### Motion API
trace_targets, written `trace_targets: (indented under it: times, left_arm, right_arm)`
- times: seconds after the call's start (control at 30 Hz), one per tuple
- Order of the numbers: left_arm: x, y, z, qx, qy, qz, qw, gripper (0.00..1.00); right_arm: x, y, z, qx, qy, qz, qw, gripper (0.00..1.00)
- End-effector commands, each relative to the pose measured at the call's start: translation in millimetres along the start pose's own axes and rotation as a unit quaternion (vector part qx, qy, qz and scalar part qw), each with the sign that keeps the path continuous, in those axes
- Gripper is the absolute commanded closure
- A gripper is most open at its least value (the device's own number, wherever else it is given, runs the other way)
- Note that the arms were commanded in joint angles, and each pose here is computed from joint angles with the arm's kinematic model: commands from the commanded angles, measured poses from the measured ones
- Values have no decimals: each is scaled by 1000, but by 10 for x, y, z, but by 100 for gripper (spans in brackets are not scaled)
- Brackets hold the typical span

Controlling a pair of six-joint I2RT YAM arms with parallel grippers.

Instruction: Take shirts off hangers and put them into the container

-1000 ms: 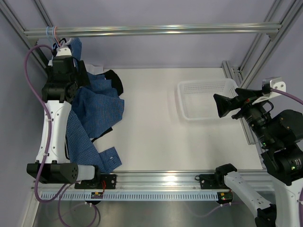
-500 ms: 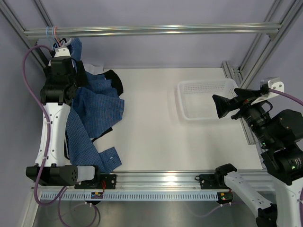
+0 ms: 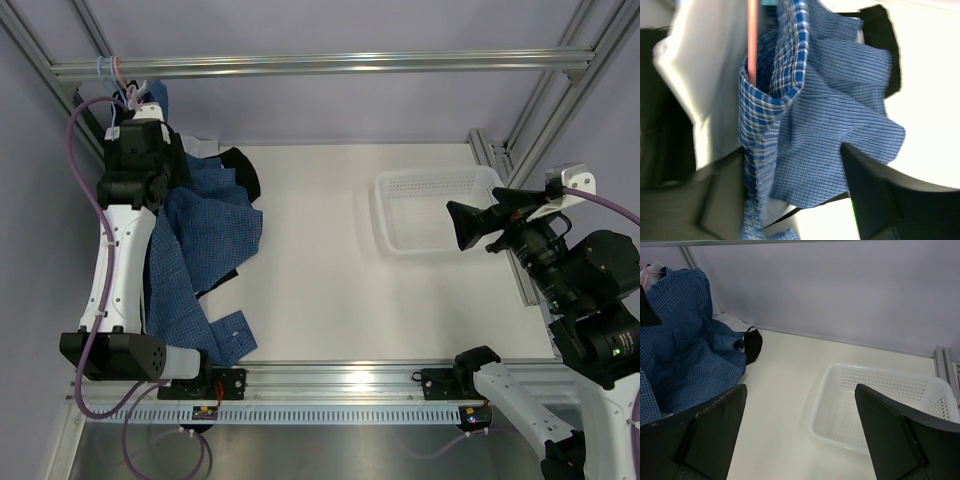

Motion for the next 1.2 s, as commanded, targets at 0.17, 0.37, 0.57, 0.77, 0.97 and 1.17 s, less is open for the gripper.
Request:
trace_targets:
  times: [0.17,0.37,0.57,0.77,0.97,1.17]
  left_arm:
    - [-221,271,55,-69,-117,-8,991,66]
    - [-399,286,103,-51,-175,4,983,100]
    - [-773,315,-250,-65,-242,29,968,100]
    - [-726,109,-486,-69,-248,10,966,100]
    - [-748,29,-375,-67,-240,18,968,78]
    - [-799,92,-196,-84,-217,14,973,54]
  right_arm:
    - [19,54,29,-14,9,-8,1000,1]
    - [38,55,68,-8,19,-6,1000,0]
    - [57,76,101,-3,27,-4,1000,1]
    - [45,77,91,1,21,-8,1000,0]
    - [56,63,148,8,28,-4,1000,1]
    - [68,59,156,12,34,-2,999,0]
Point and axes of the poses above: each gripper's point midway between its finger pads, its own z axis out along the fingers, its own x axis along the line the jaws close on, y = z × x, the point moved 9 cm from there along -z, back along the fingers, and after that the axes turned 5 degrees about z, right-handed, at the moved point
